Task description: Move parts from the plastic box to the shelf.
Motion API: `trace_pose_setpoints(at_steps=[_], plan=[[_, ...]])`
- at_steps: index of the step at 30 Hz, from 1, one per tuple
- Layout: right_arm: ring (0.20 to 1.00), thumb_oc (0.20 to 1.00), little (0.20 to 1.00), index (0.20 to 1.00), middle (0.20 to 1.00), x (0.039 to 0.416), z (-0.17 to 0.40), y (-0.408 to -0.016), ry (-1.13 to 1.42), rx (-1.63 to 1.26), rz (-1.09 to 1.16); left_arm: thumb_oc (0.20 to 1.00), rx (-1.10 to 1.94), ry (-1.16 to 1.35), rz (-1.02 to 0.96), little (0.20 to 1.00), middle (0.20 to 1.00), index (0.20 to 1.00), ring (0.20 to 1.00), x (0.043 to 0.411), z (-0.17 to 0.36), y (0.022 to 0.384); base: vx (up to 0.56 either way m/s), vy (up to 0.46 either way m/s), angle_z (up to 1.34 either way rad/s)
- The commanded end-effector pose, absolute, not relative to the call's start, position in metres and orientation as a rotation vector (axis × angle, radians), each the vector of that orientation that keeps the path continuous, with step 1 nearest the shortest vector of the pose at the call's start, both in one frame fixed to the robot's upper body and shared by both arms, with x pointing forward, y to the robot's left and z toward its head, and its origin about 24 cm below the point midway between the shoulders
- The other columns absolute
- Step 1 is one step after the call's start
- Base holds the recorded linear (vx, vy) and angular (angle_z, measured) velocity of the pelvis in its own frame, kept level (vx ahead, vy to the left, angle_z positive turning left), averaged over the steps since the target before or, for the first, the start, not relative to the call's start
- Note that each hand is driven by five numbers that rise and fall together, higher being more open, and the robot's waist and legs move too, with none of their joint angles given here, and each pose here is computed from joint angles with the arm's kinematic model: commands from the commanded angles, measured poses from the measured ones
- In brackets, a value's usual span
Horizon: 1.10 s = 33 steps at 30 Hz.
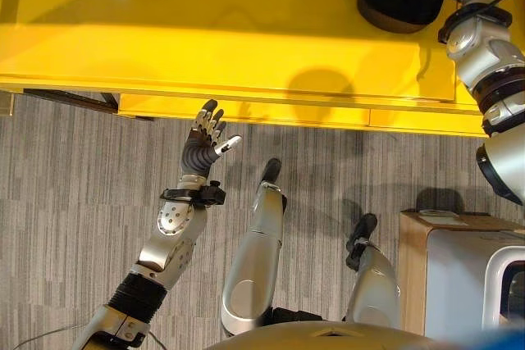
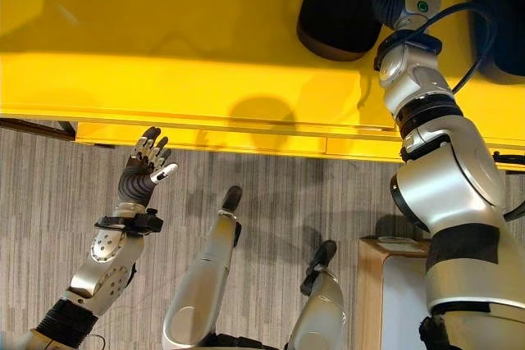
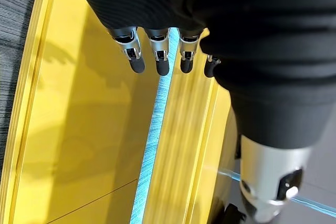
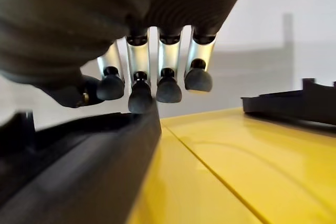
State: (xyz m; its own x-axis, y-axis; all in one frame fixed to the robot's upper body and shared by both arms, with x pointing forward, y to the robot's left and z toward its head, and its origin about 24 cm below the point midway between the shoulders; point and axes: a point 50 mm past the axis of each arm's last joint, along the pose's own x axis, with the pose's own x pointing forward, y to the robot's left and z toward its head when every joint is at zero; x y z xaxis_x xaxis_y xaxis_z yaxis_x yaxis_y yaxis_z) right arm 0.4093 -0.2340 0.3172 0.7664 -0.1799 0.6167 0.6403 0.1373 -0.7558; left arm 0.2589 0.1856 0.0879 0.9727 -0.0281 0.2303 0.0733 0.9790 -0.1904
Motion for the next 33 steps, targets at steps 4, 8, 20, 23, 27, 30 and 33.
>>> trace_pose_setpoints(at_steps=[4,8,20,23,27,30,33], plan=[[0.2,0.2,0.2,0.2,0.2,0.391,0.343,-0.263,-0.498,-1.426,-0.722,1.0,-0.185,-0.313,-0.033,1.0,1.0,1.0,1.0,0.258,0.097,0.192,0.0,0.0,0.0],[0.2,0.2,0.2,0.2,0.2,0.392,0.341,-0.263,-0.493,-1.436,-0.718,1.0,-0.186,-0.31,-0.03,1.0,1.0,1.0,1.0,0.258,0.096,0.193,0.0,0.0,0.0],[1.0,1.0,1.0,1.0,1.0,0.39,0.356,-0.245,-0.601,-1.298,-0.713,1.0,-0.188,-0.32,-0.008,1.0,1.0,1.0,1.0,0.258,0.098,0.197,-0.01,0.002,-0.01],[1.0,1.0,1.0,1.0,1.0,0.387,0.366,-0.227,-0.698,-1.125,-0.668,1.0,-0.195,-0.319,0.005,1.0,1.0,1.0,1.0,0.259,0.098,0.198,-0.05,0.021,-0.02],[1.0,1.0,1.0,1.0,1.0,0.382,0.374,-0.216,-0.775,-1.022,-0.634,1.0,-0.199,-0.307,0.014,1.0,1.0,1.0,1.0,0.259,0.096,0.199,0.0,0.0,0.0],[1.0,1.0,1.0,1.0,1.0,0.379,0.379,-0.206,-0.826,-0.962,-0.609,1.0,-0.201,-0.306,0.017,1.0,1.0,1.0,1.0,0.259,0.096,0.2,0.0,0.0,0.0],[1.0,1.0,1.0,1.0,1.0,0.374,0.383,-0.197,-0.875,-0.918,-0.574,1.0,-0.199,-0.302,0.019,1.0,1.0,1.0,1.0,0.258,0.095,0.201,0.0,0.0,0.0]])
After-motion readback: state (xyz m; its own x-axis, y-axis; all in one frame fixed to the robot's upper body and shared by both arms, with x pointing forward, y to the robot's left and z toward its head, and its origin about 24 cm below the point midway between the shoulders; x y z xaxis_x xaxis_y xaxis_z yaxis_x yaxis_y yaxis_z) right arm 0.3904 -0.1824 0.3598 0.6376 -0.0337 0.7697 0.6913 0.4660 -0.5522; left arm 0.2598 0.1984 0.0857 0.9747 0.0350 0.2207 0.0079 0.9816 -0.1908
